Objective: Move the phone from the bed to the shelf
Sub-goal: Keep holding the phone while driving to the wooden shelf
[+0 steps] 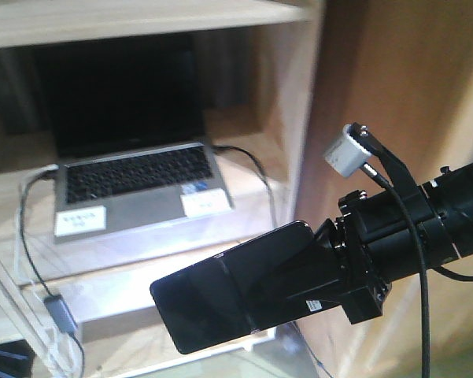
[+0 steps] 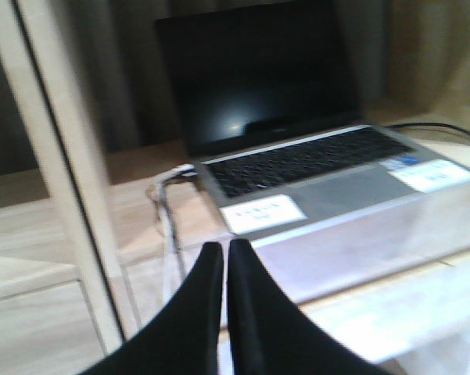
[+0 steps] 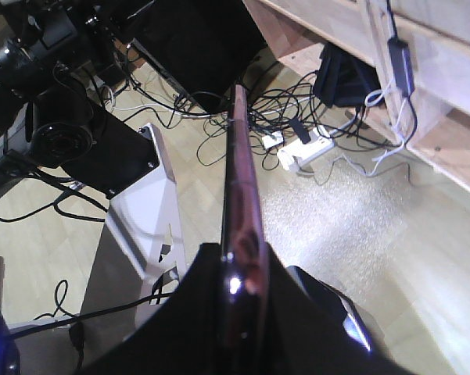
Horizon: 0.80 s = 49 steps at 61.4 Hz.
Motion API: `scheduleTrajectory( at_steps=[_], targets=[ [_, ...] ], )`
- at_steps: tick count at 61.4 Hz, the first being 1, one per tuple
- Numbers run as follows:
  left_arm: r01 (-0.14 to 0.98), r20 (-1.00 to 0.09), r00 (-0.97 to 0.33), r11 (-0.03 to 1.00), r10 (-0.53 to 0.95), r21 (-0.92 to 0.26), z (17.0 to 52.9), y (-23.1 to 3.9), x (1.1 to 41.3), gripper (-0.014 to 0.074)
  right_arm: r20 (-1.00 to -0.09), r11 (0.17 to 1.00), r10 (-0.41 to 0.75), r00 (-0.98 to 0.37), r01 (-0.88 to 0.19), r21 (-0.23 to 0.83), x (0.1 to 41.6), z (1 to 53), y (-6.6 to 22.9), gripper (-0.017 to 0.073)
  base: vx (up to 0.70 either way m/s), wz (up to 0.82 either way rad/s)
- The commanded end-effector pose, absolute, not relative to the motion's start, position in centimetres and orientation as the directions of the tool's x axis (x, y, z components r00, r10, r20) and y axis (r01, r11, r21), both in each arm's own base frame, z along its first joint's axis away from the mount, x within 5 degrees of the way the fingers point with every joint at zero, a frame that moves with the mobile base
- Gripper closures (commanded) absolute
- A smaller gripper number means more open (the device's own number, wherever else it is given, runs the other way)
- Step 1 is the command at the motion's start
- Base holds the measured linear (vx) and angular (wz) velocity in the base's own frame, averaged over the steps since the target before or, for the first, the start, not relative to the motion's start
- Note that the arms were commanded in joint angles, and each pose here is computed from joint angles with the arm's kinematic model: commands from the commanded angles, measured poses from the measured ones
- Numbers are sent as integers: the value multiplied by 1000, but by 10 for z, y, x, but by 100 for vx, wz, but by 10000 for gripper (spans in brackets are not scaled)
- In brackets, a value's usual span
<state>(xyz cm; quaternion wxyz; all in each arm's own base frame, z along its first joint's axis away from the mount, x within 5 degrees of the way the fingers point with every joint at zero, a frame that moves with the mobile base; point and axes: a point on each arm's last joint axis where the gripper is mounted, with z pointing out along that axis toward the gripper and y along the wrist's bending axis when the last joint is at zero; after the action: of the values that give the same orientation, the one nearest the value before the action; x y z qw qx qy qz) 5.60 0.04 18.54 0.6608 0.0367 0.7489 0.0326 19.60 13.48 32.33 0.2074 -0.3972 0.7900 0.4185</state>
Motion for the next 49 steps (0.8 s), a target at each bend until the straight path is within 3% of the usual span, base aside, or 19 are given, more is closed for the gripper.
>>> scheduleTrajectory(
  at_steps=[1, 49],
  targets=[
    [8, -996, -17, 996, 89, 89, 201, 0, 55, 593, -697, 248, -422, -579, -814, 526, 186, 342, 136, 560, 28, 32],
    [8, -996, -17, 996, 89, 89, 201, 0, 55, 593, -697, 248, -422, -579, -814, 526, 186, 342, 136, 560, 19, 29]
  ],
)
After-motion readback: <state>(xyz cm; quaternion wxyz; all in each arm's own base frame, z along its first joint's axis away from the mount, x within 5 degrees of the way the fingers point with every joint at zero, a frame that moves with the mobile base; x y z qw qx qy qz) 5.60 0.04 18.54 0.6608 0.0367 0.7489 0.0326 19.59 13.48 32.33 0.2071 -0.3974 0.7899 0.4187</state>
